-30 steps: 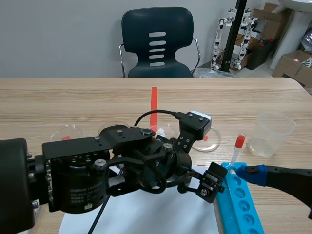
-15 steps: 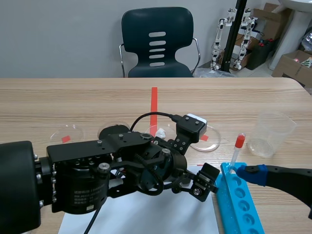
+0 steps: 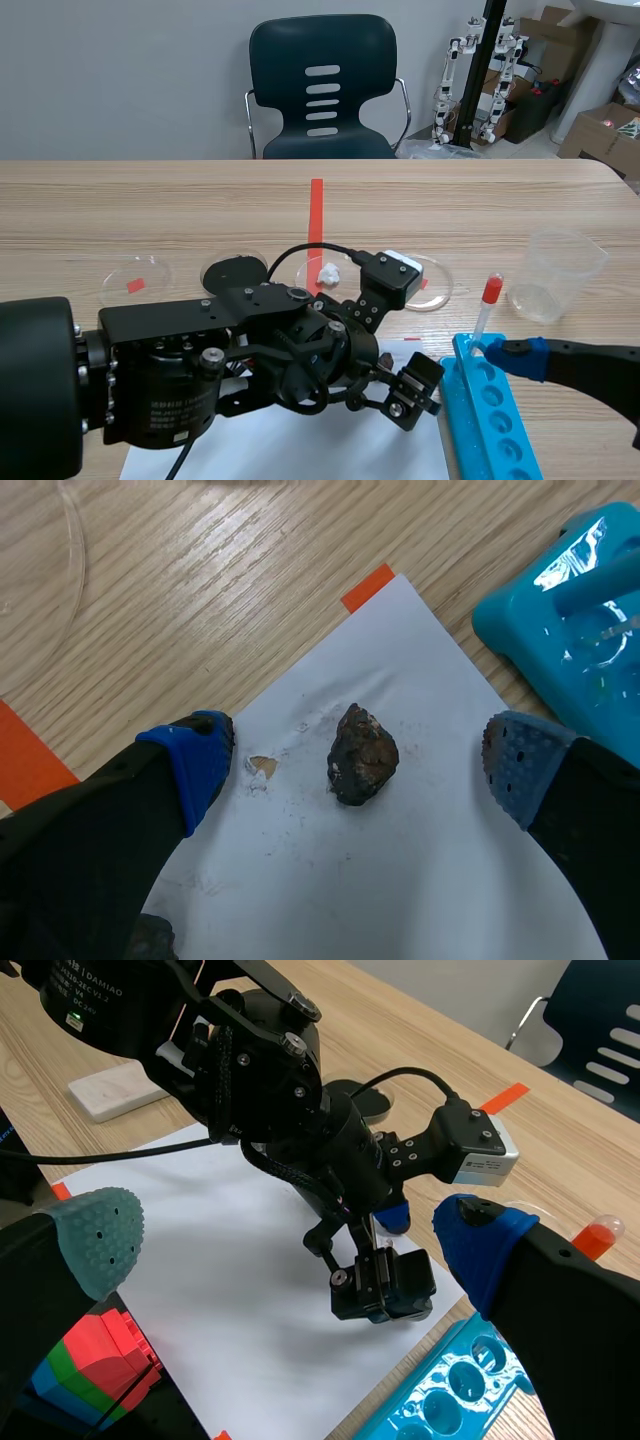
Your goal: Pick up the right mineral with the left hand
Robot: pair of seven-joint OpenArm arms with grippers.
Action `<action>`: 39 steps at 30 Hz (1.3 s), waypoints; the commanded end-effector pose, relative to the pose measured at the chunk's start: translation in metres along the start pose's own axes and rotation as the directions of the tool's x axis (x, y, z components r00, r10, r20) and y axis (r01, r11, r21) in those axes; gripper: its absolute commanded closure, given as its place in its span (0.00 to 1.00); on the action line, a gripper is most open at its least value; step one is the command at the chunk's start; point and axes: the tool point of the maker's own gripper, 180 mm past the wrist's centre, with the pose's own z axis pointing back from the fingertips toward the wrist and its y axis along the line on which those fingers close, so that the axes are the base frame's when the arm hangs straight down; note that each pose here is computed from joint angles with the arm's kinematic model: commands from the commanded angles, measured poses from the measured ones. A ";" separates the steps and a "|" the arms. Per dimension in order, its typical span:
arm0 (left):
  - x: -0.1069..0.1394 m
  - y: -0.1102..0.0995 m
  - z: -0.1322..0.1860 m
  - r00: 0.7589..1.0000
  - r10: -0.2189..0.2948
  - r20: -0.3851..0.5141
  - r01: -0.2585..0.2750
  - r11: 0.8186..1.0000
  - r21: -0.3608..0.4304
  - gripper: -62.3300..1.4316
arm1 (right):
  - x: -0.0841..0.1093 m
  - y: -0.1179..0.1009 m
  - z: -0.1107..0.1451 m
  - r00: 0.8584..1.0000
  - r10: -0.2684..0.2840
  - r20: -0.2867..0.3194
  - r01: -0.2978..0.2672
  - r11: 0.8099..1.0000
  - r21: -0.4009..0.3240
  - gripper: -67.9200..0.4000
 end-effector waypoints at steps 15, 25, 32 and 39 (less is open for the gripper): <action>0.006 -0.009 0.001 1.000 0.000 0.008 0.000 1.000 -0.021 0.42 | 0.011 -0.005 -0.002 0.999 0.008 0.039 -0.007 1.000 -0.015 0.11; 0.005 -0.010 0.001 1.000 0.018 0.005 -0.018 0.999 -0.028 0.61 | 0.011 -0.005 -0.002 0.999 0.008 0.039 -0.007 1.000 -0.015 0.11; 0.005 -0.012 0.001 0.999 0.038 0.002 -0.038 0.999 -0.036 0.74 | 0.011 -0.005 -0.002 0.999 0.008 0.039 -0.007 1.000 -0.015 0.11; 0.005 -0.012 0.001 0.999 0.038 0.003 -0.037 0.999 -0.035 0.79 | 0.011 -0.005 -0.002 0.999 0.008 0.039 -0.007 1.000 -0.015 0.11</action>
